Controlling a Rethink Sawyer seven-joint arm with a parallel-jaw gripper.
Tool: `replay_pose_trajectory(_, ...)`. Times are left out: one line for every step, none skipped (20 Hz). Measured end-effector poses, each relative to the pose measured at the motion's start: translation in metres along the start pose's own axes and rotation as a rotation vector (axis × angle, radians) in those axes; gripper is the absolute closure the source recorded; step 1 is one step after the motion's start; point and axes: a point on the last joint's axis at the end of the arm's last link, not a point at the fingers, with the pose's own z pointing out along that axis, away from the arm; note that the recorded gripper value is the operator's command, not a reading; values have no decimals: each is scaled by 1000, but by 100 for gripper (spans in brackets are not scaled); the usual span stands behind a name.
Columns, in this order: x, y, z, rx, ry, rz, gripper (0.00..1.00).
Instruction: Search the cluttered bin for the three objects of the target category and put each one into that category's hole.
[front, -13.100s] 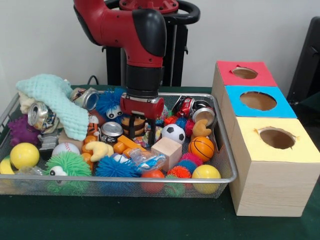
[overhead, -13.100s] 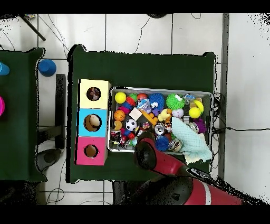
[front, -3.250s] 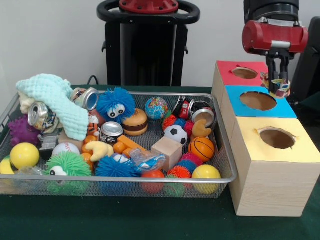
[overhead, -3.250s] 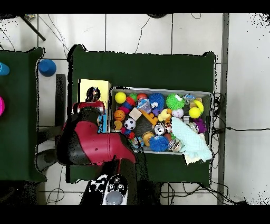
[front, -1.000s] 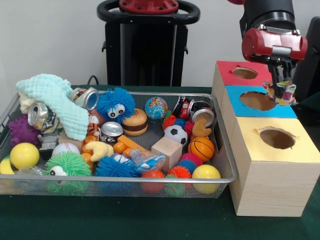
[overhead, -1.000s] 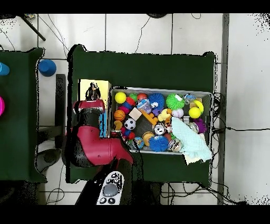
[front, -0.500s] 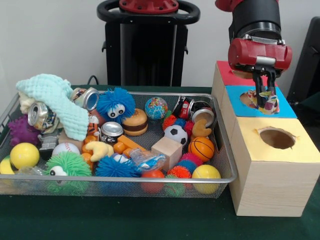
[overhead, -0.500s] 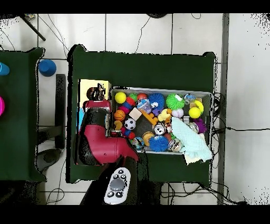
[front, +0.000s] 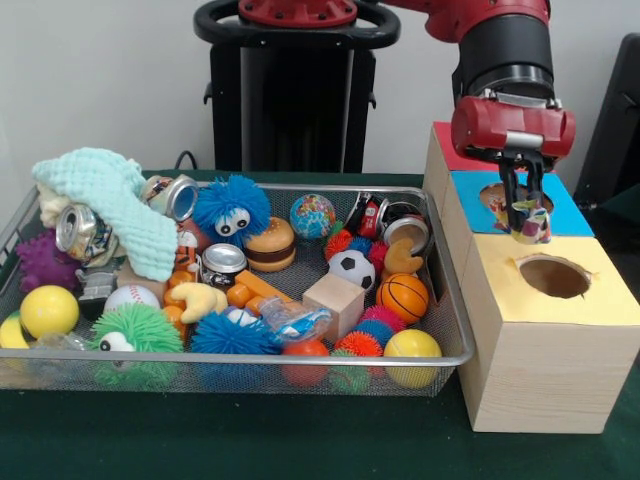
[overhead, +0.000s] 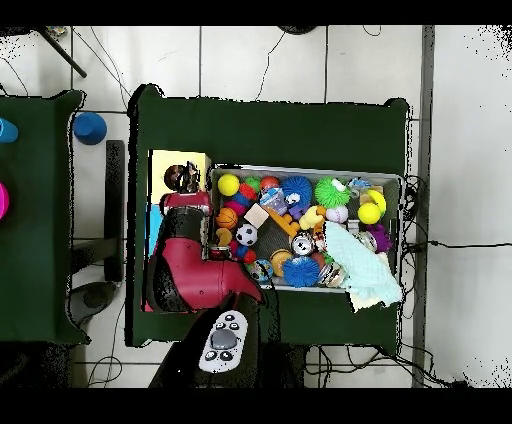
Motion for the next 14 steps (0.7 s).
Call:
replay_pose_trajectory(2,1,0,-1,4,0,100)
replay_pose_trajectory(4,1,1,-2,7,-1,100)
replay_pose_trajectory(7,2,1,-2,11,-1,100)
replay_pose_trajectory(11,3,2,-4,18,-2,100)
replay_pose_trajectory(13,3,3,-4,22,-3,100)
replay_pose_trajectory(16,4,3,-5,27,-4,100)
replay_pose_trajectory(19,4,4,-6,31,-4,100)
replay_pose_trajectory(22,5,4,-8,36,-4,100)
replay_pose_trajectory(24,6,5,-10,40,-5,100)
replay_pose_trajectory(27,8,6,-13,45,-4,100)
replay_pose_trajectory(29,10,6,-16,48,-3,100)
replay_pose_trajectory(30,11,6,-18,50,-2,100)
replay_pose_trajectory(31,14,7,-23,51,-1,100)
replay_pose_trajectory(31,15,7,-24,51,0,100)
